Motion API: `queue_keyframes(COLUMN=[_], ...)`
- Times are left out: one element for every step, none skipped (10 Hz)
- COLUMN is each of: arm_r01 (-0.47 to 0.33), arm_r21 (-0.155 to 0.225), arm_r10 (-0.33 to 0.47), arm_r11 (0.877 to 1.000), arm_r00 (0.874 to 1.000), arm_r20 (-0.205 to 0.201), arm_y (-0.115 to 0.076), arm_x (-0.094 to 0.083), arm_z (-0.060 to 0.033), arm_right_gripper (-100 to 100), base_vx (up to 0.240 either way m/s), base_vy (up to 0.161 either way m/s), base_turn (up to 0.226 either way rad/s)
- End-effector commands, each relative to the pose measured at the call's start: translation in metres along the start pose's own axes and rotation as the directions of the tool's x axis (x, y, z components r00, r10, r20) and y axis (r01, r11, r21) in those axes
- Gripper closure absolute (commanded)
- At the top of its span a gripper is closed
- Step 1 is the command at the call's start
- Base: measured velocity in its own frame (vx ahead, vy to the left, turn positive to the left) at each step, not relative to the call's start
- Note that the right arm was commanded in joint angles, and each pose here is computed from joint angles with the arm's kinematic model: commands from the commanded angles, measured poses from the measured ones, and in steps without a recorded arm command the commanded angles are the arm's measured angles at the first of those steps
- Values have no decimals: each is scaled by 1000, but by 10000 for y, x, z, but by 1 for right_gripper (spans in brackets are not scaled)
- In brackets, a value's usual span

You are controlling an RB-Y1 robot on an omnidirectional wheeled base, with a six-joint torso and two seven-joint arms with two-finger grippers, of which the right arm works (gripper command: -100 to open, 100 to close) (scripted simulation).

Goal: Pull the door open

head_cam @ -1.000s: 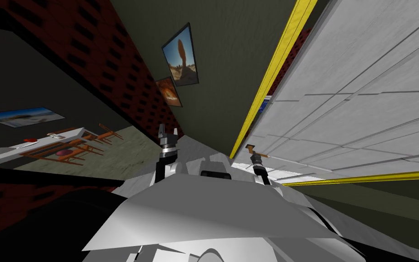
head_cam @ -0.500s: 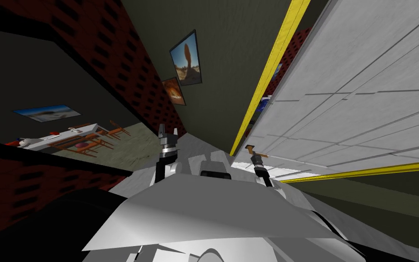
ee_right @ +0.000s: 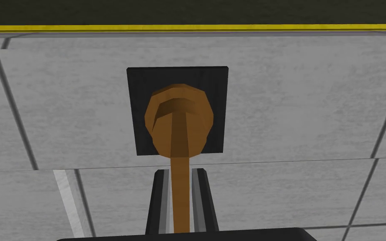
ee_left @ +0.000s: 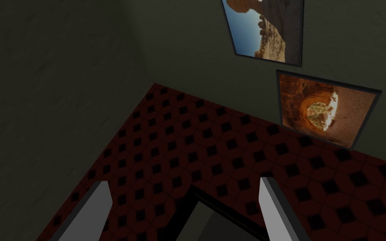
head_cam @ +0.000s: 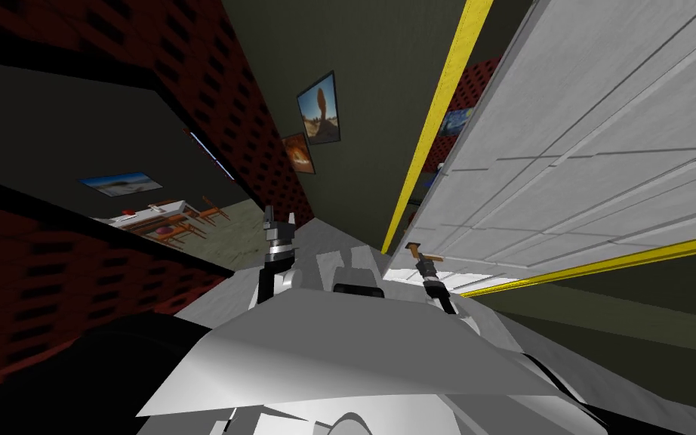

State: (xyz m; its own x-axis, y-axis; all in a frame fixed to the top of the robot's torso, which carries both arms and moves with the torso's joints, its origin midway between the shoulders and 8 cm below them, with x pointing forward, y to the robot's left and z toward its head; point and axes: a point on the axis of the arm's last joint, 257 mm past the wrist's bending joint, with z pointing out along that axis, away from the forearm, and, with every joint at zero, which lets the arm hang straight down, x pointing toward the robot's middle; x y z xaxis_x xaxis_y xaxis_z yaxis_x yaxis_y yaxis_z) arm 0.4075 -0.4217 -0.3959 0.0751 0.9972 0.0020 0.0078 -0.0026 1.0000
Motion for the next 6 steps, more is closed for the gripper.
queue_keyframes(arm_r01=[2, 3, 4, 4, 4, 4], arm_r21=[-4, -6, -7, -8, -9, -9], arm_r10=[-3, -4, -4, -5, -5, -4], arm_r11=[1000, 1000, 1000, 1000, 1000, 1000], arm_r00=[1000, 999, 999, 998, 997, 995], arm_r20=[-24, -38, -53, -68, -83, -97], arm_y=[8, 12, 16, 19, 23, 26], arm_x=[-17, -24, -32, -38, -43, -47], arm_z=[-91, -141, -195, -252, -308, -359], arm_right_gripper=[100, 100, 100, 100, 100, 100], base_vx=[-181, -192, -195, -227, -258, -236], base_vy=[-41, -73, -112, -73, -38, -59], base_turn=[142, 162, 137, 114, 105, 93])
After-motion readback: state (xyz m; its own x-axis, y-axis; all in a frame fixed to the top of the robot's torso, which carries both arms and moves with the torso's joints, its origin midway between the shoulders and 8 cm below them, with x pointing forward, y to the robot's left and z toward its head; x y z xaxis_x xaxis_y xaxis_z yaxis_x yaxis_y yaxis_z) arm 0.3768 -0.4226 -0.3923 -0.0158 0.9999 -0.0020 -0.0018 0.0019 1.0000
